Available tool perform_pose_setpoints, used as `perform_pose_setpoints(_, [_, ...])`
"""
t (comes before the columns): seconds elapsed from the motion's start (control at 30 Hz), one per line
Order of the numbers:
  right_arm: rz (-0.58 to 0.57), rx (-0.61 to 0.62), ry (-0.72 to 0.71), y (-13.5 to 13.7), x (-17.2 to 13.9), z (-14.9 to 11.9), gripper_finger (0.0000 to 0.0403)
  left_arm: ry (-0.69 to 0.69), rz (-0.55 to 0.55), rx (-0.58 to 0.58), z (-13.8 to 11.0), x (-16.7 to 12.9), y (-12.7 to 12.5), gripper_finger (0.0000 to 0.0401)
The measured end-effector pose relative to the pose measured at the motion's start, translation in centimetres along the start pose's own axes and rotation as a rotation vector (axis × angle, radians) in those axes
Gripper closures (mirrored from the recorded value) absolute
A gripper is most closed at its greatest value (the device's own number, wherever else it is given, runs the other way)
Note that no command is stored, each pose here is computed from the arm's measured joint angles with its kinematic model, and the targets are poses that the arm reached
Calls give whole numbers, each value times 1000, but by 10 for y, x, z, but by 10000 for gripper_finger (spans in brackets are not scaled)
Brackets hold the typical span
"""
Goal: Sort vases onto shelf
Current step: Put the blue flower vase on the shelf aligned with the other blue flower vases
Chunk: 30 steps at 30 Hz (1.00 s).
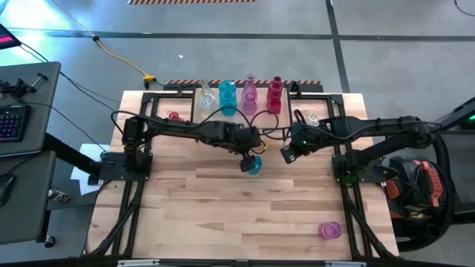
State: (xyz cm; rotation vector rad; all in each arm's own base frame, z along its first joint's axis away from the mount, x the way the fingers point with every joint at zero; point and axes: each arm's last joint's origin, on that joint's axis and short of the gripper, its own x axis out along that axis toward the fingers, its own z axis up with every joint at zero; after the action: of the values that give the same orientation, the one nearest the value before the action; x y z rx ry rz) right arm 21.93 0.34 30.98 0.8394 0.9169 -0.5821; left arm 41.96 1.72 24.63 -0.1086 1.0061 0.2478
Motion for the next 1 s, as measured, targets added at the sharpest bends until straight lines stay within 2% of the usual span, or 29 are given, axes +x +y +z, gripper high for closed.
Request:
perform_pose_setpoints(0.47, [-3, 6, -2, 0, 0, 0, 403, 0, -5, -28, 0, 2, -1, 92])
perform_pose_setpoints(0.63, [-3, 7, -2, 0, 0, 0, 403, 29, -76, -51, -1, 11, 0, 93])
perform_pose_setpoints(1.0, [0, 8, -4, 0, 0, 0, 403, 56, -37, -56, -5, 20, 0, 104])
